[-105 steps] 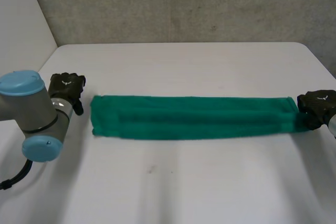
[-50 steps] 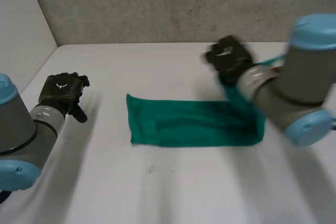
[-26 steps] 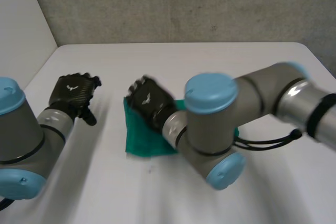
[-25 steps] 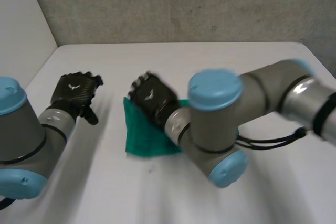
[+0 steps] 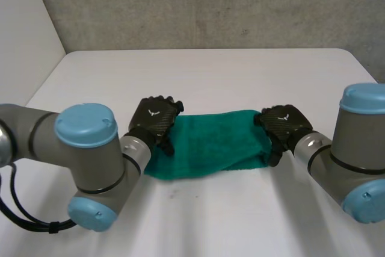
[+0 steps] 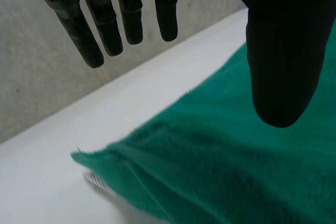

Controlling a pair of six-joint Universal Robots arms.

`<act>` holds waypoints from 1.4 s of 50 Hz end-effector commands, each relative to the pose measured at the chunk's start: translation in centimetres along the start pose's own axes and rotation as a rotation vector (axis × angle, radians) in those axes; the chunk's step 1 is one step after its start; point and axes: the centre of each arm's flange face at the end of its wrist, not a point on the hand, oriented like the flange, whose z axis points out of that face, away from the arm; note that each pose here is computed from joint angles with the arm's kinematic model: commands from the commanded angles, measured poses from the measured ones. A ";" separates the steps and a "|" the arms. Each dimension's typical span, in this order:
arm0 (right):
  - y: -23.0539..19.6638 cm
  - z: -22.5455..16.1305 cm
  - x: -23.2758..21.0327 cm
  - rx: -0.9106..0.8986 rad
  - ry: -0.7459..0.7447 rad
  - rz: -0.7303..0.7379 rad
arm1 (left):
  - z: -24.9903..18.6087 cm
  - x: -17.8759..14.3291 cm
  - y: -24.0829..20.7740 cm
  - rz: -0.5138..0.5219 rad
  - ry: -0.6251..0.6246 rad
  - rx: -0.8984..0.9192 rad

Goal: Fold the towel.

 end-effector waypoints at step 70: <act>-5.4 -0.1 -17.8 0.239 -0.499 -0.194 | -2.3 -6.5 -1.4 -0.040 -0.233 -0.048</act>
